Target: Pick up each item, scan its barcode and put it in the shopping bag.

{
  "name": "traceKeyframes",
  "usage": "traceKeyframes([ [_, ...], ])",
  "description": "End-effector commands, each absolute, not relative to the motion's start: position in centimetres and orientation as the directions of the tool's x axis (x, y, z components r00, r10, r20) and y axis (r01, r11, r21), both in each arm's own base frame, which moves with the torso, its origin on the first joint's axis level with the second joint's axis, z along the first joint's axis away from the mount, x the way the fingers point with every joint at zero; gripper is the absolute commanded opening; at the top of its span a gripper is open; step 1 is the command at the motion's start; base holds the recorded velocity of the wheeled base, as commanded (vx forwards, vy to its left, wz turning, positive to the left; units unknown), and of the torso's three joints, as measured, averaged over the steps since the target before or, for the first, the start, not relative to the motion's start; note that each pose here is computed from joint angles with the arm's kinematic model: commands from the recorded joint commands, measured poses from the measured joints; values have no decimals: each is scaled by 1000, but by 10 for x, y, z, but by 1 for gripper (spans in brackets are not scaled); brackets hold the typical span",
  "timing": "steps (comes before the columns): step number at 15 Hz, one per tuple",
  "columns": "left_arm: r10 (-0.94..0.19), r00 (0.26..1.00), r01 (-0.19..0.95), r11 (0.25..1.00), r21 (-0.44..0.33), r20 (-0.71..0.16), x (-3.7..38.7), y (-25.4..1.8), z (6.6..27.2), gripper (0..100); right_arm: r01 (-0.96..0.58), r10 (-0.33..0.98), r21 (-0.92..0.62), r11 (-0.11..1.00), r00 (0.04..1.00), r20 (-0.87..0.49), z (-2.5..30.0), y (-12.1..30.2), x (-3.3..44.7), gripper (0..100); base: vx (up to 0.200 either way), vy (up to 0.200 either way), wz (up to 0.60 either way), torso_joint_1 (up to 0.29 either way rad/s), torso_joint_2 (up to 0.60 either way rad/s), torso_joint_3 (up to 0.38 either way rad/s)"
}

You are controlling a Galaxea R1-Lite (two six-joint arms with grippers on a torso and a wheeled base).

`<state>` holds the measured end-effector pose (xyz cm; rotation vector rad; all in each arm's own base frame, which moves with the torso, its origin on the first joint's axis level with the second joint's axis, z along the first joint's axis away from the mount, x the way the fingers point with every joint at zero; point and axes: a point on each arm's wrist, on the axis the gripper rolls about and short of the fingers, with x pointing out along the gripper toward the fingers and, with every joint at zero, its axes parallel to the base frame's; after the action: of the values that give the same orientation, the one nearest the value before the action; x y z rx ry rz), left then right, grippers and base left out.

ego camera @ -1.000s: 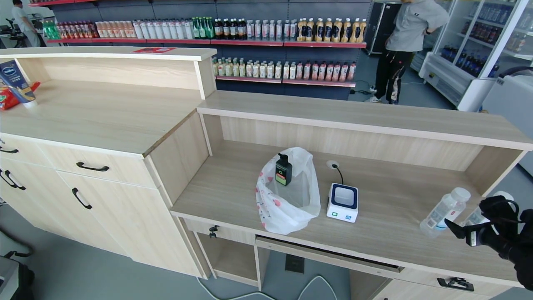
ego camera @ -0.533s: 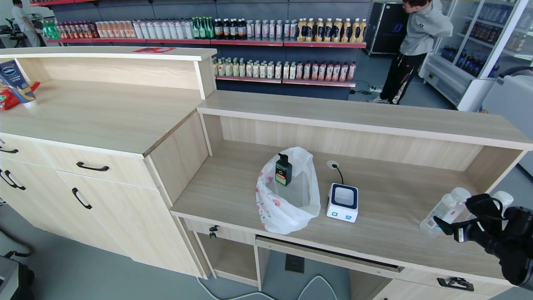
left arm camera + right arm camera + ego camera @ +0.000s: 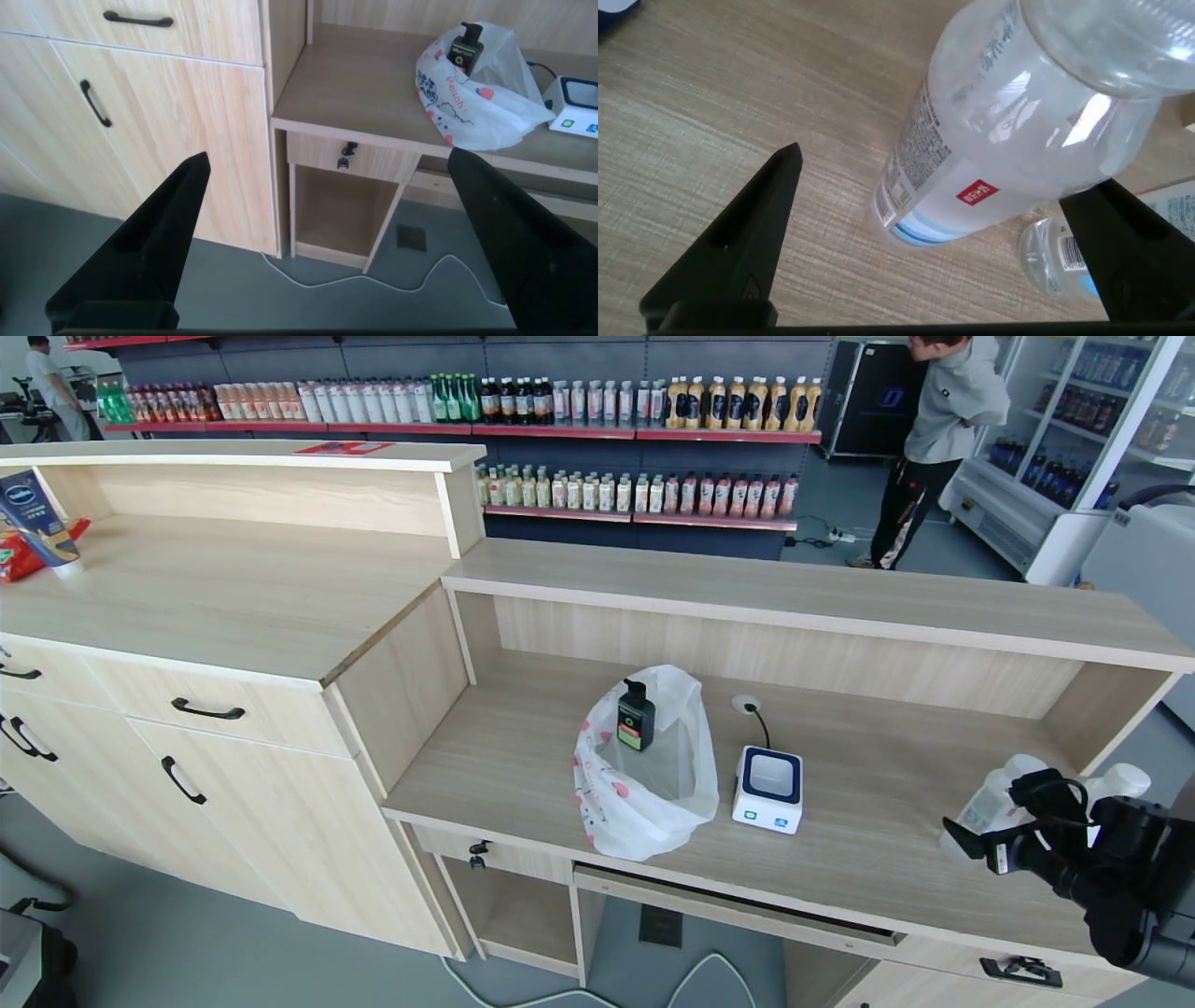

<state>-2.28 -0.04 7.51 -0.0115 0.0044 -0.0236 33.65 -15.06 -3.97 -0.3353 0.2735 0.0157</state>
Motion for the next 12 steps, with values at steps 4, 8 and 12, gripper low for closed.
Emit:
traceKeyframes([
  [4,-23,1000,23,1000,-12,-6,-23,0,75,100,-75,-13,-331,941,967,-255,-52,-148,348,100,0,0,0,0,0,0],
  [8,-23,1000,23,1000,-12,-5,-23,0,75,100,-68,-13,-341,938,973,-229,-51,-151,356,100,0,0,0,0,0,0],
  [12,-23,1000,23,1000,-12,-5,-23,0,75,100,-73,-1,-341,937,977,-212,-47,-148,363,100,0,0,0,0,0,0],
])
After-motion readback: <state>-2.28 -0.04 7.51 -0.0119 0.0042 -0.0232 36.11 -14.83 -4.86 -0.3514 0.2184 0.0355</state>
